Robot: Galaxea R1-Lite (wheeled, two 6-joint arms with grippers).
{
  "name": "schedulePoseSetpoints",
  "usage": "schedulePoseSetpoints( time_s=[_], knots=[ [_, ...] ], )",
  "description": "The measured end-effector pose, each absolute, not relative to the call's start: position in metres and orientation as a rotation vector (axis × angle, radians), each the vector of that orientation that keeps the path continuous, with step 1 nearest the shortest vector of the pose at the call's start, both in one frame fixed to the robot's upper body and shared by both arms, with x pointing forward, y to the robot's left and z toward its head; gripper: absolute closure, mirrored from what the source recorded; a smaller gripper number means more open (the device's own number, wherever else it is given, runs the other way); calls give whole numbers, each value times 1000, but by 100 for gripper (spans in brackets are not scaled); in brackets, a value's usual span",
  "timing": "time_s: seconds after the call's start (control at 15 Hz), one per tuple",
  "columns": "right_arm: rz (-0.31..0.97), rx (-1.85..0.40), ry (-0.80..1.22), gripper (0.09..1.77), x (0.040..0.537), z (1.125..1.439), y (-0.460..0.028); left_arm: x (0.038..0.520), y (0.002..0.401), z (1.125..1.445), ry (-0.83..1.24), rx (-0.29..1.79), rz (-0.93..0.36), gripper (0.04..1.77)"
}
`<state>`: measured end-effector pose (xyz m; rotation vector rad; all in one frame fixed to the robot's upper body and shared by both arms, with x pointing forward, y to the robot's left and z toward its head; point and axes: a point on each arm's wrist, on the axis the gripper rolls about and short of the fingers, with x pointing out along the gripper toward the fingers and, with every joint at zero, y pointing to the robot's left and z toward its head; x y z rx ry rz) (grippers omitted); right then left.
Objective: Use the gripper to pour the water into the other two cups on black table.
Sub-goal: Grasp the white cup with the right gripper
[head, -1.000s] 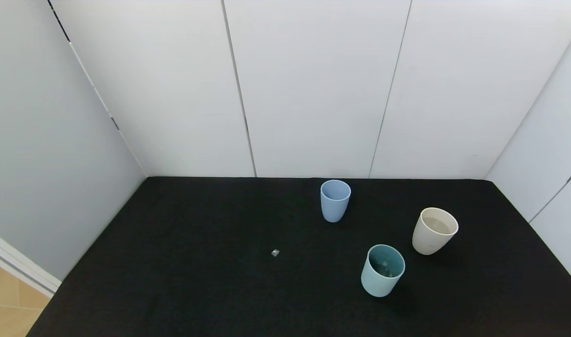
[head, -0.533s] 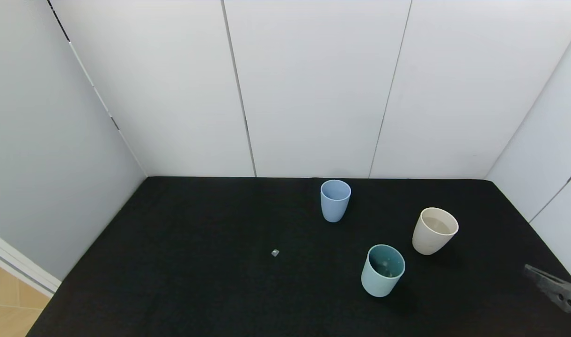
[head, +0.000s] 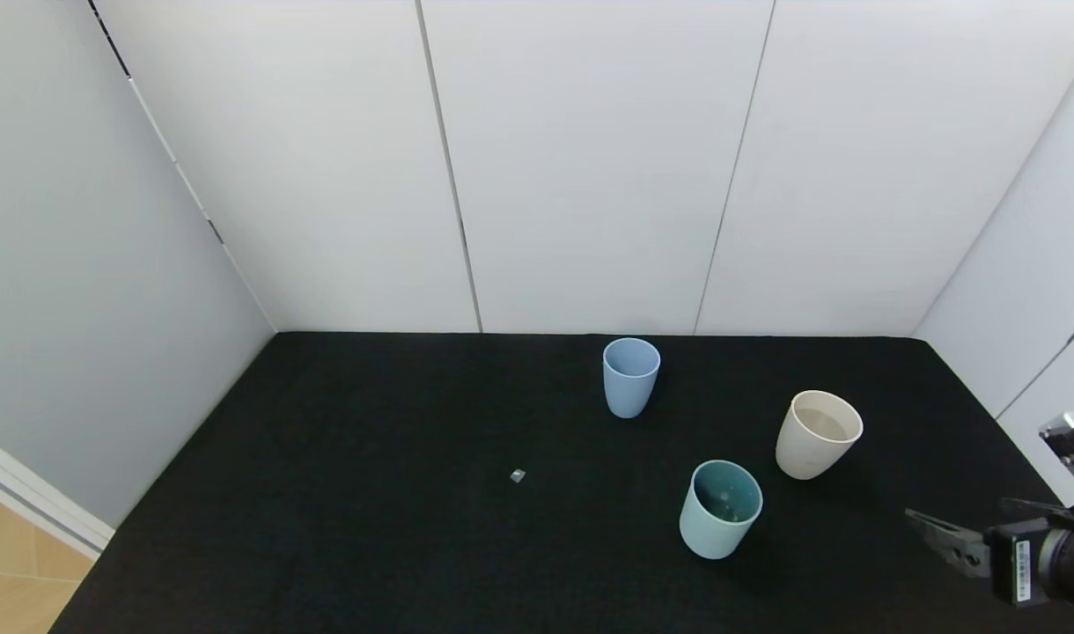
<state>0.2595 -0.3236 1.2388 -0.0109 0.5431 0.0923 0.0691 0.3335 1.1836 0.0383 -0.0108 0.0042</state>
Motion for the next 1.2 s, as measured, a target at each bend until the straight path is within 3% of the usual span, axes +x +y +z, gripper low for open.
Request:
schedulePoseSetpoints(
  time_s=[1.2],
  knots=[
    [154, -20, 489, 15, 324, 1186, -304, 69, 334, 1184, -11, 38, 5, 9]
  ],
)
